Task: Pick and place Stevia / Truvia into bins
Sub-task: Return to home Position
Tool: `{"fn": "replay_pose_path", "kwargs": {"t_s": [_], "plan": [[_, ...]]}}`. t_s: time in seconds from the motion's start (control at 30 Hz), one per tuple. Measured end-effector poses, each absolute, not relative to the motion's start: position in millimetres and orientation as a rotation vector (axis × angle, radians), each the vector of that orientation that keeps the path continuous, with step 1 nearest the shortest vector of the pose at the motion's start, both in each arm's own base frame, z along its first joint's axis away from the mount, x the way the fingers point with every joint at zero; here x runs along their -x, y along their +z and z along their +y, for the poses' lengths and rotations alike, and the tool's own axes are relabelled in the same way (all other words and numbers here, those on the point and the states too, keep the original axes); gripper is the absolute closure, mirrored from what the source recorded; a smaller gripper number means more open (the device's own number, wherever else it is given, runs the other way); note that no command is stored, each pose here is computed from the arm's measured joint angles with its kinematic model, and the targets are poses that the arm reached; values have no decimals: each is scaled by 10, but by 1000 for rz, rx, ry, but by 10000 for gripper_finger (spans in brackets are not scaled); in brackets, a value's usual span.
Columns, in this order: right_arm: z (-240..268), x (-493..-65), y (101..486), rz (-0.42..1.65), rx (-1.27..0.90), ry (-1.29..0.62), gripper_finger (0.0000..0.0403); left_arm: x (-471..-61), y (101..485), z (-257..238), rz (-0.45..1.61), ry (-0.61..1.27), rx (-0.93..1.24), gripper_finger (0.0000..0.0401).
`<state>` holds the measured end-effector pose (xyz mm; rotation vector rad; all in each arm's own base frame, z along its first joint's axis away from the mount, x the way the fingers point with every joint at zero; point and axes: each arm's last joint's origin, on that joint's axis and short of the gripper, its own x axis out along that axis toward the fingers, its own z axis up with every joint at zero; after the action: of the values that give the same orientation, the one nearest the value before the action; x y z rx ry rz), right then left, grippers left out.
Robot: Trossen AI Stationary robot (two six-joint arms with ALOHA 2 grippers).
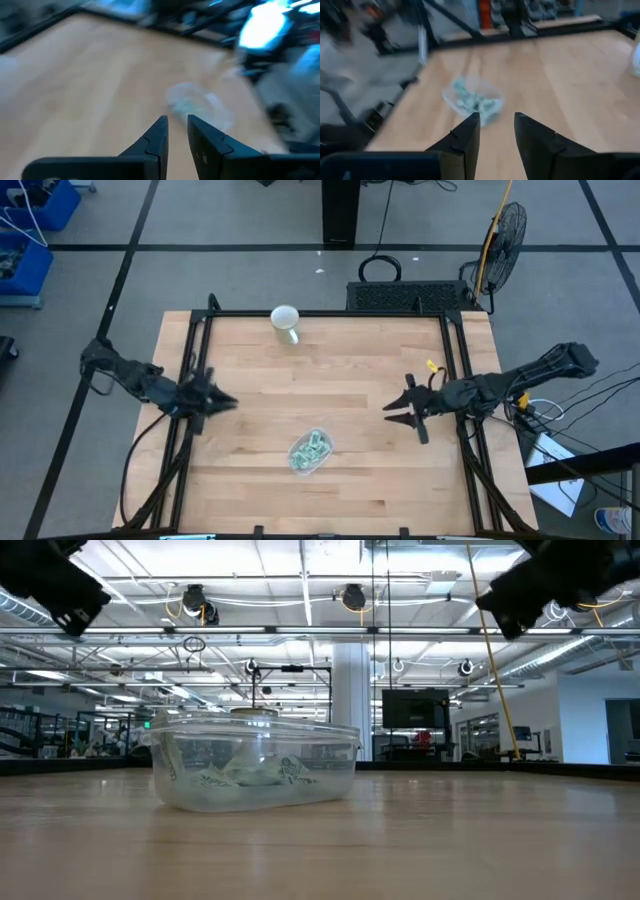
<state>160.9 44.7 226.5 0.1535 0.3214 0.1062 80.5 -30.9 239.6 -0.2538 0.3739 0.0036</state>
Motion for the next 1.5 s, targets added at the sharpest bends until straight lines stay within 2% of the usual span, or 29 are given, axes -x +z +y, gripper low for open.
{"fn": "replay_pose_path", "kwargs": {"t_s": [0.13,0.27,0.47,0.67,0.87,1.03,1.2,1.5], "plan": [[354,-1398,1965,178,-220,214,287,-887,2113,-379,196,-133,219,325],[264,-1230,1813,49,-221,232,287,-857,1972,-347,182,-107,237,325],[169,-1088,1814,-81,-197,186,286,-765,2026,-279,112,-96,230,325],[140,-1046,1796,-76,-155,163,288,-747,2040,-268,92,-95,209,325],[141,-1053,1788,-80,8,154,288,-849,1860,-295,-10,-22,216,325],[142,-1062,1780,-77,85,150,289,-895,1735,-342,-57,-102,204,325],[142,-1064,1778,-75,88,150,289,-893,1746,-366,-71,-183,98,325],[142,-1064,1777,-74,88,150,289,-897,1722,-361,-46,-157,80,325]]}}
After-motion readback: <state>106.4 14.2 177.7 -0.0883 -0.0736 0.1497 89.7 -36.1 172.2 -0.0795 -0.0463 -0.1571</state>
